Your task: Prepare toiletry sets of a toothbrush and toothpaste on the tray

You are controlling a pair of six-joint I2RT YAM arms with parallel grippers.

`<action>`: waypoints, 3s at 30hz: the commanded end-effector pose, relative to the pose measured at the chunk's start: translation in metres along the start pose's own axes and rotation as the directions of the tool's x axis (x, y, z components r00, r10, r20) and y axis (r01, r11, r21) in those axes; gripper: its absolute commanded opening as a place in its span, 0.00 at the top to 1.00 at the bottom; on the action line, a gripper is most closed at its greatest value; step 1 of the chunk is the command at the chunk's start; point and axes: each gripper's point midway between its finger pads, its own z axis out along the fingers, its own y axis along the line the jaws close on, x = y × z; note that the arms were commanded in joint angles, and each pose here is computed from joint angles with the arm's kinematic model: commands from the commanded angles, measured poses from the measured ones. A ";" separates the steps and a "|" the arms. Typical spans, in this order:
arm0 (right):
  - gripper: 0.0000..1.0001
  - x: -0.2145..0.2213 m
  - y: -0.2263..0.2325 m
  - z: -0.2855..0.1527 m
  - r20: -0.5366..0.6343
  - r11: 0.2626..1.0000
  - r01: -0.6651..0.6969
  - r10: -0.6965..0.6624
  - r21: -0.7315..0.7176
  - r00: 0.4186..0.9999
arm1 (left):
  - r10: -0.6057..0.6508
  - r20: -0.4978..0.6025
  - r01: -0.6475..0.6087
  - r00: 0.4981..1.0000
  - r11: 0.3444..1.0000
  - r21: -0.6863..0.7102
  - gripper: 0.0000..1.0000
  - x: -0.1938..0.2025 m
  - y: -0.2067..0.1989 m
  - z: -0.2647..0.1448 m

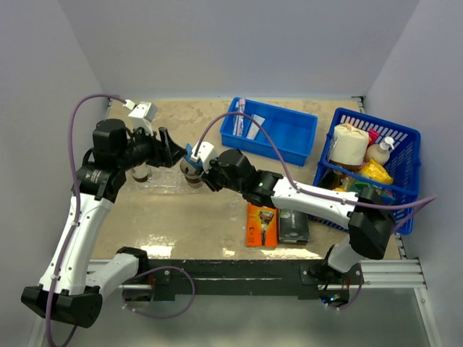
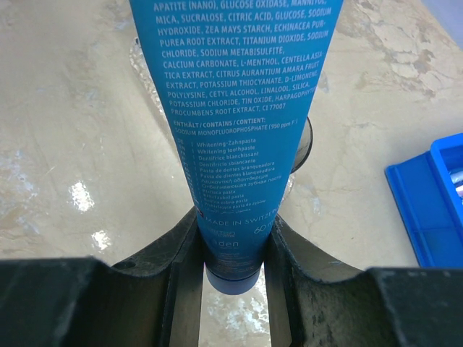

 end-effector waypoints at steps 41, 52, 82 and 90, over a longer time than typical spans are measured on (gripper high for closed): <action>0.84 -0.021 -0.007 -0.008 0.047 0.989 0.104 -0.109 0.104 0.993 | -0.004 -0.063 0.015 0.998 0.984 0.179 1.00 0.019 -0.017 0.021; 0.29 -0.018 -0.027 -0.039 0.113 0.984 -0.063 0.045 0.164 0.993 | 0.152 0.042 -0.147 0.987 0.984 -0.102 1.00 -0.016 0.031 0.019; 0.24 0.004 -0.148 -0.179 0.310 0.795 -0.513 0.423 0.324 0.851 | 0.256 0.014 -0.213 0.966 0.831 -0.513 1.00 -0.040 0.132 0.001; 0.24 0.007 -0.151 -0.190 0.309 0.783 -0.507 0.413 0.361 0.857 | 0.260 -0.043 -0.245 0.965 0.822 -0.514 1.00 -0.027 0.139 0.005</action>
